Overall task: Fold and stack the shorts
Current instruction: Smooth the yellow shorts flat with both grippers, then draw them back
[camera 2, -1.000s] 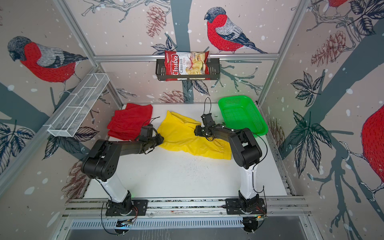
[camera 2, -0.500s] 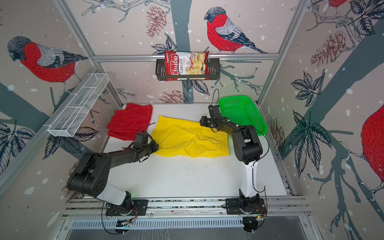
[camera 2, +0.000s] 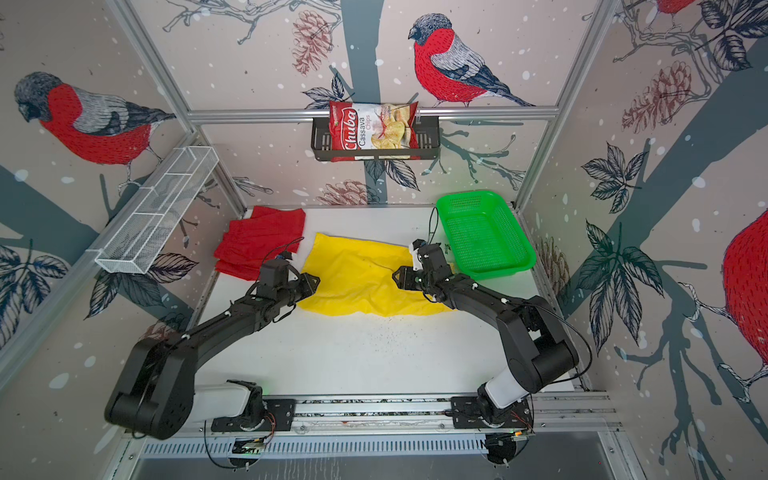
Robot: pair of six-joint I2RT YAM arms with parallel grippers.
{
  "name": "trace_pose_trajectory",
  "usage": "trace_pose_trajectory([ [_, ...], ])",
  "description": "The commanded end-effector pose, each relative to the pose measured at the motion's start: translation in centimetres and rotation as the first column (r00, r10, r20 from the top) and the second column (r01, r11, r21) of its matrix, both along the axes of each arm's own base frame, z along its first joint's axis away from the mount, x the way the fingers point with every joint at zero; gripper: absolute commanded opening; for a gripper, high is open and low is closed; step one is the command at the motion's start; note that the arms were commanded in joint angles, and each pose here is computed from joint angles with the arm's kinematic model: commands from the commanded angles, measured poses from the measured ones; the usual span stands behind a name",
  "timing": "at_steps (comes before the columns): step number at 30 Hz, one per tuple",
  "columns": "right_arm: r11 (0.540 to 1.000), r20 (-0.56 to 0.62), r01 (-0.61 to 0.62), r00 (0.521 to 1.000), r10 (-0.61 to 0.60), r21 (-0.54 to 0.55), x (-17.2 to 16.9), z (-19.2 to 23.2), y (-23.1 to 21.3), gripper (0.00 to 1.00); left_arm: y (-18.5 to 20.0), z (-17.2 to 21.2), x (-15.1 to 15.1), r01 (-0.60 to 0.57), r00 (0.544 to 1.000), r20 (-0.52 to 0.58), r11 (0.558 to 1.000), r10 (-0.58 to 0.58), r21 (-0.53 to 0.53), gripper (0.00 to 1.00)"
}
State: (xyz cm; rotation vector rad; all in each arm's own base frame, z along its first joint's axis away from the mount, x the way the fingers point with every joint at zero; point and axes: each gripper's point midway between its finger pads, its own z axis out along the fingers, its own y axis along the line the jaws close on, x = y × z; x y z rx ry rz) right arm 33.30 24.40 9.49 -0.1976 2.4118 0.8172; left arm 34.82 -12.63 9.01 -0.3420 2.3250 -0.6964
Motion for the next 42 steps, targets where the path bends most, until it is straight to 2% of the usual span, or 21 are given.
trace_pose_trajectory([
  [1, 0.996, 0.0, 0.058, 0.998, -0.058, 0.065, 0.2, -0.3, -1.2, 0.54, -0.4, -1.1, 1.1, -0.023, 1.0, -0.001, 0.999, 0.023, -0.044, 0.22],
  [6, 0.989, -0.068, 0.144, 0.988, -0.141, 0.044, -0.7, -3.7, -4.9, 0.54, 1.6, -6.0, -0.2, -0.142, 0.978, -0.156, 0.99, 0.137, -0.018, 0.2],
  [13, 0.984, -0.156, 0.173, 0.972, -0.176, -0.031, -4.1, -7.5, -7.6, 0.54, 5.6, -9.4, -4.9, -0.276, 0.928, -0.263, 0.961, 0.262, -0.017, 0.19],
  [18, 0.98, -0.194, 0.193, 0.961, -0.199, -0.048, -7.9, -8.4, -8.9, 0.54, 7.9, -9.0, -8.1, -0.331, 0.906, -0.265, 0.943, 0.331, 0.046, 0.19],
  [22, 0.986, -0.137, 0.168, 0.976, -0.167, 0.0, -8.9, -5.9, -8.3, 0.55, 7.1, -5.9, -8.4, -0.286, 0.942, -0.186, 0.958, 0.278, -0.015, 0.21],
  [24, 0.985, -0.063, 0.164, 0.985, -0.161, 0.047, -8.0, -2.8, -7.9, 0.56, 6.1, -2.5, -7.5, -0.223, 0.973, -0.071, 0.972, 0.218, -0.069, 0.22],
  [26, 0.983, 0.018, 0.156, 0.987, -0.158, 0.093, -7.0, 0.6, -7.5, 0.57, 5.3, 0.8, -6.6, -0.165, 0.984, 0.047, 0.982, 0.17, -0.094, 0.23],
  [30, 0.978, 0.154, 0.158, 0.972, -0.179, 0.138, -4.6, 5.4, -7.4, 0.59, 3.5, 6.1, -3.9, -0.068, 0.969, 0.233, 0.997, 0.077, -0.043, 0.27],
  [32, 0.978, 0.181, 0.149, 0.968, -0.175, 0.148, -3.2, 6.6, -7.0, 0.59, 1.8, 7.5, -2.0, -0.01, 0.967, 0.255, 1.0, 0.013, -0.01, 0.27],
  [36, 0.984, 0.168, 0.082, 0.98, -0.109, 0.16, -0.8, 6.9, -4.8, 0.56, -2.6, 8.0, 2.0, 0.108, 0.964, 0.247, 0.994, -0.099, -0.025, 0.25],
  [42, 0.993, 0.1, 0.076, 0.991, -0.085, 0.087, 2.7, 3.2, -2.4, 0.55, -7.8, 4.5, 8.0, 0.2, 0.962, 0.198, 0.979, -0.189, -0.039, 0.2],
])
